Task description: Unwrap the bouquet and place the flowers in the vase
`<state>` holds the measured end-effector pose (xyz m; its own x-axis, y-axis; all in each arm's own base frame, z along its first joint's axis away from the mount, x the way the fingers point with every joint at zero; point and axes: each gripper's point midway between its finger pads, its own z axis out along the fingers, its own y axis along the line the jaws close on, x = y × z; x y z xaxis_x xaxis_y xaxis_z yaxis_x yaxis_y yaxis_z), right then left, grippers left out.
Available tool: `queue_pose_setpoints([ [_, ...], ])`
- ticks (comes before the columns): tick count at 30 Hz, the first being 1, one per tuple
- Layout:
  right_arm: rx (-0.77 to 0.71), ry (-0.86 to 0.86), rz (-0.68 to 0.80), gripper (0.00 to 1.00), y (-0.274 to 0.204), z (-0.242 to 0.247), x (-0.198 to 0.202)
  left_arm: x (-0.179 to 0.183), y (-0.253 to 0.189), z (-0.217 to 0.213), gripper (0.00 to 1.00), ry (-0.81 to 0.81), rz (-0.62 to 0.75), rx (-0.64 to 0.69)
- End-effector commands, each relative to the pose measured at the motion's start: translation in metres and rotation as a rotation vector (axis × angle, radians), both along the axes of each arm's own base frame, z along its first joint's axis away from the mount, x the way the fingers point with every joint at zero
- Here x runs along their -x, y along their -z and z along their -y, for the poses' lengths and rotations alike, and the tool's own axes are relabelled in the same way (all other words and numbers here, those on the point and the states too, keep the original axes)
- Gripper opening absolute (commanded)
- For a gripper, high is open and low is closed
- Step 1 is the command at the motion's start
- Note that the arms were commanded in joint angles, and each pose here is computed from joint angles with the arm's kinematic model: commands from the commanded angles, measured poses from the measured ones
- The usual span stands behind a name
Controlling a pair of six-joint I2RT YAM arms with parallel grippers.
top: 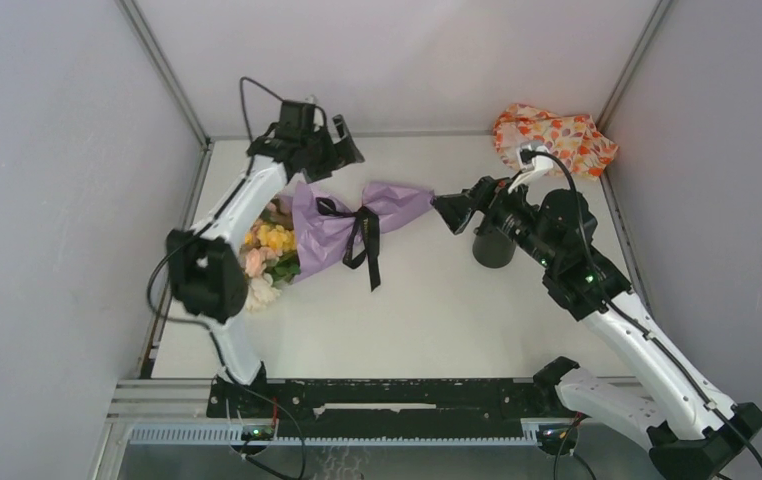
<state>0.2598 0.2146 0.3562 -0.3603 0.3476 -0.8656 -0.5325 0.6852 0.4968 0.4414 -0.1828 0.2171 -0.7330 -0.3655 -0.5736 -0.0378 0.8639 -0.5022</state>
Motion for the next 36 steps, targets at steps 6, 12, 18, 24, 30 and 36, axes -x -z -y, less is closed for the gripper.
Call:
queue_pose_setpoints([
  [6, 0.007, 0.029, 0.079, 0.92, -0.024, 0.014, 0.018, -0.086, 0.069, 0.069, 0.95, 0.04, -0.109, -0.048],
  [12, 0.017, 0.047, 0.095, 0.92, -0.027, 0.022, 0.023, -0.075, 0.104, 0.089, 0.95, 0.083, -0.16, -0.057],
  [18, 0.017, 0.019, 0.085, 0.92, -0.025, 0.017, 0.024, 0.005, 0.133, 0.119, 0.93, 0.264, -0.244, -0.127],
  [24, 0.017, 0.003, 0.082, 0.92, -0.024, 0.014, 0.026, 0.115, 0.156, 0.113, 0.93, 0.38, -0.304, -0.172],
  [30, 0.027, -0.036, 0.04, 0.92, -0.013, 0.005, 0.027, 0.183, 0.16, 0.07, 0.88, 0.391, -0.31, -0.196],
  [36, 0.065, -0.075, -0.023, 0.91, 0.01, -0.011, 0.029, 0.155, 0.054, 0.045, 0.88, 0.198, 0.034, -0.159],
])
